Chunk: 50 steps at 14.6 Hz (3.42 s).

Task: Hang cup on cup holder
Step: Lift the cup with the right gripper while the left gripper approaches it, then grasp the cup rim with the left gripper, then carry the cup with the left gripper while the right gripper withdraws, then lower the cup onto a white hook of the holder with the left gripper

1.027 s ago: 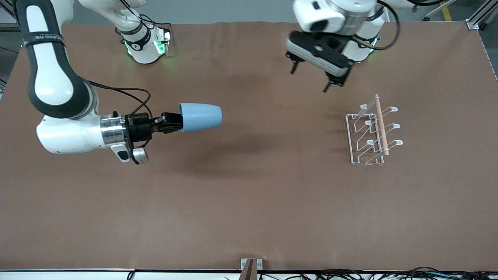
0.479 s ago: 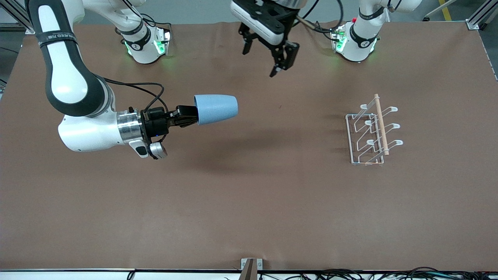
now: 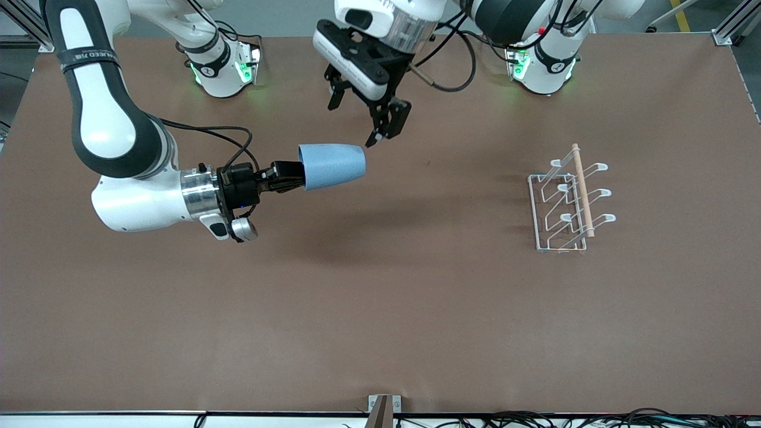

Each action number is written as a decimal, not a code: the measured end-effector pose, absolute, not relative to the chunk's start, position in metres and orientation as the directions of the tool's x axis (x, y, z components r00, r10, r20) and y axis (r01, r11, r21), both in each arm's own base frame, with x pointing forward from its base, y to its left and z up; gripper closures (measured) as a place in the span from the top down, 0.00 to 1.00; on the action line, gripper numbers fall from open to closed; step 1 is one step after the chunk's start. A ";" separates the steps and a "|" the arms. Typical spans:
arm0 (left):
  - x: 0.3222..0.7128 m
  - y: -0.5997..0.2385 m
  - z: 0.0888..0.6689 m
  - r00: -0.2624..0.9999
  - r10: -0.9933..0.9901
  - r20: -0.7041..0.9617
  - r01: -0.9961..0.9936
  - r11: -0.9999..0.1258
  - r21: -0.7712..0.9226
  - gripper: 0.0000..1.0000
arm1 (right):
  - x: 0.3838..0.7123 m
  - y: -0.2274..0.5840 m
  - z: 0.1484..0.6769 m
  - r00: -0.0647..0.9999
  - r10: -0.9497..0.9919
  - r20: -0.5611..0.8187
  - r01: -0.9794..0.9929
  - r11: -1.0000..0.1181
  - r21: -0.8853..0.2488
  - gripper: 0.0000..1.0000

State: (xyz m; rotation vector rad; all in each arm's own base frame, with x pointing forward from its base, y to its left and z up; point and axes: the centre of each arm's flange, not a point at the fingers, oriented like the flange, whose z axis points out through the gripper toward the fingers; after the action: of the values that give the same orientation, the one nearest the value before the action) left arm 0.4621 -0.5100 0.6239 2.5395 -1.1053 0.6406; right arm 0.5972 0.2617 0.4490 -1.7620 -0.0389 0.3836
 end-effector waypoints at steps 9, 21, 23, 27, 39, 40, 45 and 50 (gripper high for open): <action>0.497 -0.528 0.579 0.463 -0.724 0.512 -0.848 -0.529 0.018 1.00 | 0.597 0.262 0.449 0.944 0.232 -0.235 -0.182 -0.230 -0.956 0.05; 0.504 -0.522 0.561 0.448 -0.772 0.451 -0.866 -0.500 0.003 0.78 | 0.598 0.260 0.449 0.942 0.225 -0.248 -0.196 -0.232 -0.953 0.39; 0.509 -0.511 0.561 0.454 -0.796 0.399 -0.869 -0.496 0.000 0.78 | 0.600 0.256 0.448 0.944 0.215 -0.252 -0.201 -0.235 -0.951 0.59; 0.535 -0.455 0.560 0.504 -0.826 0.251 -0.854 -0.521 -0.002 0.77 | 0.612 0.213 0.432 0.955 0.167 -0.245 -0.167 -0.379 -0.910 0.99; 0.579 -0.266 0.564 0.420 -0.752 -0.508 -0.904 -0.299 -0.305 0.77 | 0.624 -0.008 0.466 0.993 0.076 -0.089 0.052 -0.969 -0.243 1.00; 0.580 -0.261 0.558 0.420 -0.718 -0.554 -0.904 -0.281 -0.322 0.77 | 0.627 -0.017 0.482 0.995 0.078 -0.060 0.064 -0.978 -0.198 1.00; 0.581 -0.244 0.494 0.370 -0.560 -0.742 -0.926 -0.158 -0.342 0.77 | 0.625 -0.068 0.595 0.998 0.037 0.045 0.042 -0.992 -0.123 1.00; 0.573 -0.226 0.440 0.303 -0.423 -0.854 -0.950 -0.062 -0.307 0.77 | 0.598 -0.067 0.663 0.999 0.028 0.028 0.028 -1.000 -0.012 1.00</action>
State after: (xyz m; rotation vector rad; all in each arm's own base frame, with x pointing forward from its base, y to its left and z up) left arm 0.5732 -0.2262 0.4402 3.0593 -2.3524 -1.3306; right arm 0.5981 -0.0674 0.6630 -3.1285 -0.0438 -0.0442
